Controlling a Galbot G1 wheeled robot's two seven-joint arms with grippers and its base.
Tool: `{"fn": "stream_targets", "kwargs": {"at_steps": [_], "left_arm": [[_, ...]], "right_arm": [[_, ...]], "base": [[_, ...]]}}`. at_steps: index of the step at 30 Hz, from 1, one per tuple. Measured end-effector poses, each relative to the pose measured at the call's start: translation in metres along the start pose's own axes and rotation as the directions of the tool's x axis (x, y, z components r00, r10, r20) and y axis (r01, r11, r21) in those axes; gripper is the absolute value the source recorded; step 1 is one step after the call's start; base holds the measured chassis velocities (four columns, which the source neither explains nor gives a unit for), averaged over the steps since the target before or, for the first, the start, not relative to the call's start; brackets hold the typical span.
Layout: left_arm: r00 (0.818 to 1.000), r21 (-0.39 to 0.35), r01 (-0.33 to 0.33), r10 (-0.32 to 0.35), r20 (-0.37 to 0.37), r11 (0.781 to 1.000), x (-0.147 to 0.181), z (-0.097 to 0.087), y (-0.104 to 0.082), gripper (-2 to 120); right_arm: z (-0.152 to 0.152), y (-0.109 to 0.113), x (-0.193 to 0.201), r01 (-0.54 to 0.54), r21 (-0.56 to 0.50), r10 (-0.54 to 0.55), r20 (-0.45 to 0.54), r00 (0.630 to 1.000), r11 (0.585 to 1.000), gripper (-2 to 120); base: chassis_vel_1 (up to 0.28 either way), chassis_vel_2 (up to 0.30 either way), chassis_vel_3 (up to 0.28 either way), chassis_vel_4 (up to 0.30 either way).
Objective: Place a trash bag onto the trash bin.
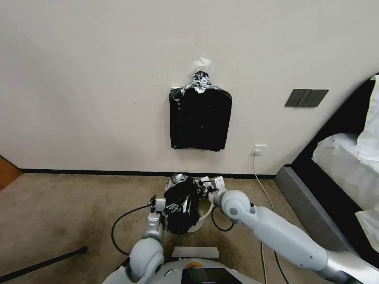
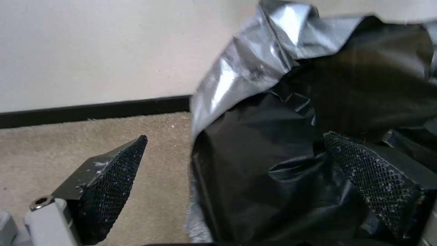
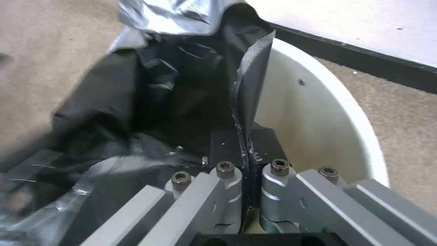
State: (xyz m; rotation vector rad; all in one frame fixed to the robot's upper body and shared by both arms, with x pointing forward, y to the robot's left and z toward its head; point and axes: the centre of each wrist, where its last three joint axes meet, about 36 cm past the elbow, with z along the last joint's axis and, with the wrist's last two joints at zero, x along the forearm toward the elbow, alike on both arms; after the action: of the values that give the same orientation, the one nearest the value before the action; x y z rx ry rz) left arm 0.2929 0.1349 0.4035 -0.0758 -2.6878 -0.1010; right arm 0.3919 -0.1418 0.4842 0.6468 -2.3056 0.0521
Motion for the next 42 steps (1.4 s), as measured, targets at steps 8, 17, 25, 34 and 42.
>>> {"fn": "stream_targets", "kwargs": {"at_steps": [8,17,25,34,42], "left_arm": [[0.999,0.023,0.013,-0.012,-0.053,1.0,-0.018,0.003,-0.011,100],[0.991,0.056,0.02,-0.013,-0.13,0.998,-0.032,-0.002,-0.012,100],[0.984,0.075,0.017,-0.003,-0.177,0.997,-0.047,-0.01,-0.011,97],[0.971,0.054,0.042,-0.028,-0.236,0.998,-0.059,-0.016,-0.012,71],[0.949,0.069,0.038,-0.015,-0.315,0.997,-0.065,-0.024,-0.012,39]], "right_arm": [[0.002,-0.001,-0.002,0.0,0.0,0.0,-0.005,1.0,1.0,0],[0.002,0.005,-0.003,0.023,0.016,-0.023,-0.005,1.0,1.0,0],[0.004,0.005,-0.003,0.02,0.023,-0.02,-0.007,1.0,1.0,0],[0.006,0.004,-0.004,0.016,0.028,-0.015,-0.014,1.0,0.999,0],[0.006,0.003,-0.004,0.009,0.039,-0.008,-0.016,1.0,0.999,0]], "base": [[0.0,0.0,0.0,0.0],[0.0,0.0,0.0,0.0],[0.0,0.0,0.0,0.0],[0.0,0.0,0.0,0.0],[0.0,0.0,0.0,0.0]]}}
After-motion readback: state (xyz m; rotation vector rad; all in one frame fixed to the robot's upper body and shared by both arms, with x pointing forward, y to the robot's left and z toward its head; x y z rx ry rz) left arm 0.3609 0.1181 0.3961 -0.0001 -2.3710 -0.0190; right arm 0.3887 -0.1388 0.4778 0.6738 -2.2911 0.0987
